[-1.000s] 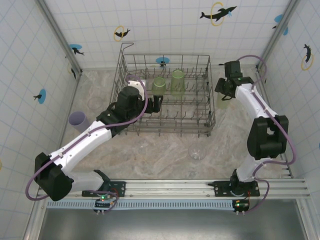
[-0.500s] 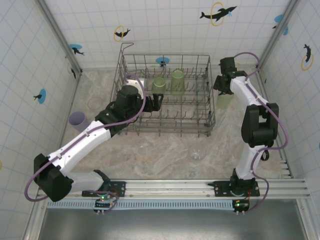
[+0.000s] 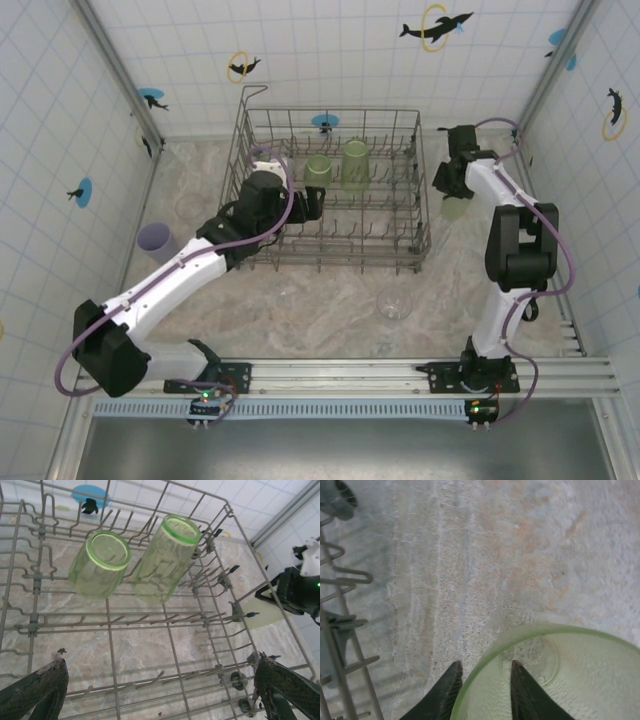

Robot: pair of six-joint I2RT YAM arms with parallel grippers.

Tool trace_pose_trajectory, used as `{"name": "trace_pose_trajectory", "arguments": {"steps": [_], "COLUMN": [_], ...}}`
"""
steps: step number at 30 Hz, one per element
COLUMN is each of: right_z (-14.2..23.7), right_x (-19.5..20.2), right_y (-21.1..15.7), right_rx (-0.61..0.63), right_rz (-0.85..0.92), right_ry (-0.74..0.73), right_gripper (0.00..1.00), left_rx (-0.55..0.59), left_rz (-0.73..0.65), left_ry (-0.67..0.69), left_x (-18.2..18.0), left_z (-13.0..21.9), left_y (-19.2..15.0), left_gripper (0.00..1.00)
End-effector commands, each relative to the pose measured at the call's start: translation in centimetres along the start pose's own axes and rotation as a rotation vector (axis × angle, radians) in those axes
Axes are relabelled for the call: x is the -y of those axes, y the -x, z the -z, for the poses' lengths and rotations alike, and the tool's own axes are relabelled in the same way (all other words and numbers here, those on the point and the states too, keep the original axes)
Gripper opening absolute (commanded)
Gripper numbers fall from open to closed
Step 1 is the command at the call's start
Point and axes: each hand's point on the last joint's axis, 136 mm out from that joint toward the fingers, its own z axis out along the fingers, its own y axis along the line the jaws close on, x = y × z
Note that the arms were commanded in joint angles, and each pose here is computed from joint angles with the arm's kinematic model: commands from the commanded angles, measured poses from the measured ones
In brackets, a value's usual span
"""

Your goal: Load the cups into the dish rack

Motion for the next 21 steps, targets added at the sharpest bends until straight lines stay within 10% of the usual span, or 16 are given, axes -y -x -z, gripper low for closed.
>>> {"name": "trace_pose_trajectory", "arguments": {"steps": [1,8,21], "right_z": [0.5,1.5,1.7], "right_x": [-0.4,-0.2,-0.7], "right_y": [0.2,-0.4,-1.2], "right_rx": [0.028,0.066,0.021], "right_rz": [0.006,0.02,0.041], "right_ry": [0.047,0.077,0.161], "right_gripper": [0.2,0.02,0.0], "left_rx": [0.017,0.04,0.18], "left_rz": [0.03,0.047,0.023], "left_ry": [0.03,0.1,0.174], "left_x": [0.2,-0.8,-0.7], "left_z": [-0.4,-1.1,-0.2], "left_y": [1.1,1.6,6.4], "left_gripper": [0.97,0.97,0.97]}}
